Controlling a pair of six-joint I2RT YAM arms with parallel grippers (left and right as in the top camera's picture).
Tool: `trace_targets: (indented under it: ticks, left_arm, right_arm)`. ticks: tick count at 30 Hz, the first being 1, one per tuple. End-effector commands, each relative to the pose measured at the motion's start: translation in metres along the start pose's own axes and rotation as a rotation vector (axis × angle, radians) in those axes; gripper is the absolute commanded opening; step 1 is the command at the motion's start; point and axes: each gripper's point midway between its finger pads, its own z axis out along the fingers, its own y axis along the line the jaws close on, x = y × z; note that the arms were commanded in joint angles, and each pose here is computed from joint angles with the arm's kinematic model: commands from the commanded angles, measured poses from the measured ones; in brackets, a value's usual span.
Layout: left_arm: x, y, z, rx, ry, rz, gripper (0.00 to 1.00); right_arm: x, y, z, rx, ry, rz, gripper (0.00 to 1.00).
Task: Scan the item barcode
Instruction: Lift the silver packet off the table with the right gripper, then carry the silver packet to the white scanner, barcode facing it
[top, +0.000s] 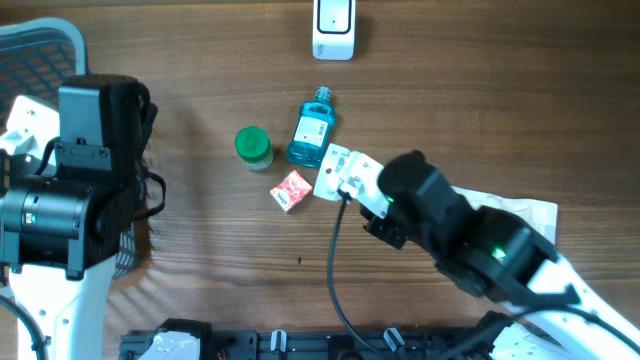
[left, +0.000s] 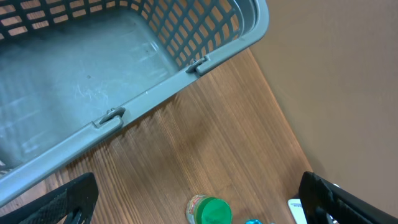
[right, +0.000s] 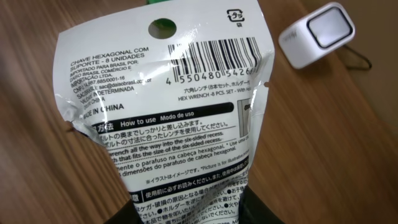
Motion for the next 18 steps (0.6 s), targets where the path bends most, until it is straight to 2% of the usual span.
trace_targets:
  ticks: [1, 6, 10, 18]
  left_arm:
    - [-0.002, 0.001, 0.001, -0.003, -0.01, -0.016, 1.0]
    - [-0.002, 0.001, 0.001, -0.004, -0.009, -0.016, 1.0]
    - [-0.002, 0.001, 0.001, -0.003, -0.009, -0.016, 1.0]
    - [0.002, -0.002, 0.008, -0.02, 0.006, -0.003, 1.0]
  right_arm:
    - [-0.018, 0.006, -0.026, -0.051, -0.114, -0.007, 0.04]
    - [-0.02, 0.007, -0.03, -0.058, -0.131, -0.006, 0.05]
    - [-0.042, 0.017, -0.019, -0.131, -0.193, 0.017, 0.04]
    - [-0.057, -0.013, 0.068, 0.042, -0.099, -0.025, 0.04]
